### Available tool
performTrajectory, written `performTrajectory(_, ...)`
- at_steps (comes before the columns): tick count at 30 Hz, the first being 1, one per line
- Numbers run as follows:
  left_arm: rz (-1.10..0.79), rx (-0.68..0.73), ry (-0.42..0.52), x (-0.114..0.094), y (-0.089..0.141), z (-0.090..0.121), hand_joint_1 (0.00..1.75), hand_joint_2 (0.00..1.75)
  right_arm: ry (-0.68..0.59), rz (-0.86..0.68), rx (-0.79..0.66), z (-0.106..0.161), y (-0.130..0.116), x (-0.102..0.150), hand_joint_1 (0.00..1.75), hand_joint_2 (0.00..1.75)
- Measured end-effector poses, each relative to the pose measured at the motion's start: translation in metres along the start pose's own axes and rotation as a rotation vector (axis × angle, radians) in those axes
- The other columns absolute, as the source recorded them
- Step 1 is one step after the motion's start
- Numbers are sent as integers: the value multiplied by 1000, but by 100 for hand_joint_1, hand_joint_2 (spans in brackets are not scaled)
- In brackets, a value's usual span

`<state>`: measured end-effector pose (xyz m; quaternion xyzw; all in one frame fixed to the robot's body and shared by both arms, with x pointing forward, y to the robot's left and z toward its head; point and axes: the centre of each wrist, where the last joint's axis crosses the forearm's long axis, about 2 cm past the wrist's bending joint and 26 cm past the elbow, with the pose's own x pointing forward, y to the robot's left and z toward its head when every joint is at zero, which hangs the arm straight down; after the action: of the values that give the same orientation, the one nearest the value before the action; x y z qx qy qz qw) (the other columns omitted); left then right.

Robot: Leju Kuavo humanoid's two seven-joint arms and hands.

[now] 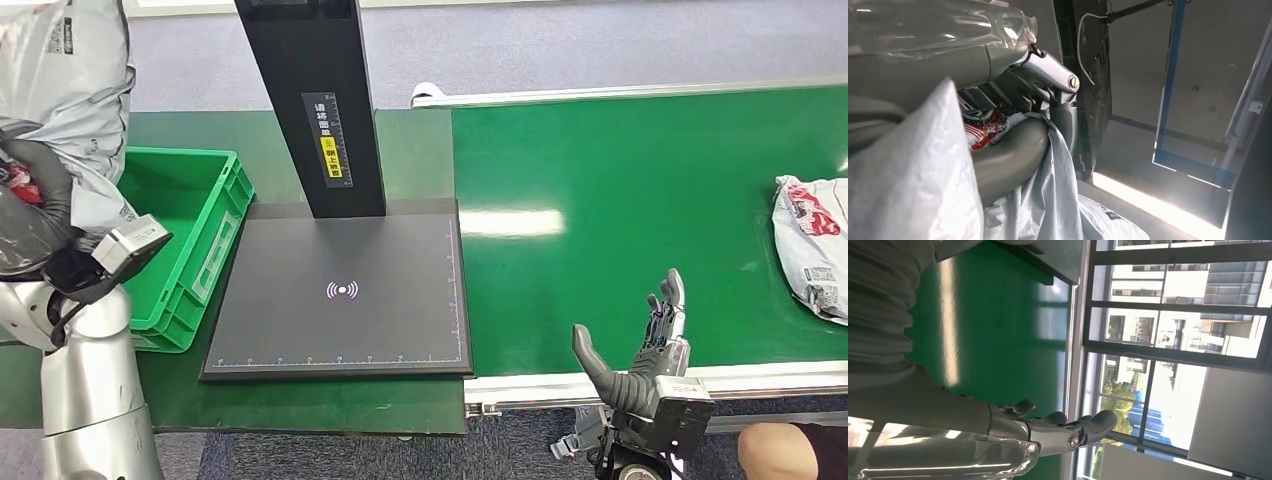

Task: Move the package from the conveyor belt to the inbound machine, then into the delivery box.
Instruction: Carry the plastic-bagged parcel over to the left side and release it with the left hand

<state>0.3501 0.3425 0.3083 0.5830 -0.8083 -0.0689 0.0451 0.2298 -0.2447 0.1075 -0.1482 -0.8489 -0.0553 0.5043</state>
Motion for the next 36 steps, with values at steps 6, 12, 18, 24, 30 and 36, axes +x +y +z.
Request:
performTrajectory(6, -8, -13, 3, -5, -1, 1, 175, 175, 0, 0, 0, 0, 0, 0, 0, 175)
performTrajectory(12, -61, -60, 59, -13, -4, 1, 175, 175, -1, -1, 3, 0, 0, 0, 0, 175)
performTrajectory(18, -275, -227, 230, -91, -17, -8, 175, 175, 8, -18, 26, -3, 1, 4, 0, 175)
performTrajectory(24, -415, -395, 376, -164, -11, 5, 175, 175, 5, -30, 56, -8, 6, 8, 0, 175)
performTrajectory(30, -472, -498, 450, -187, -10, 16, 175, 175, -7, -44, 71, -14, 10, 10, 0, 175)
performTrajectory(36, -502, -533, 500, -193, -12, 18, 175, 175, -16, -51, 80, -17, 14, 12, 0, 175)
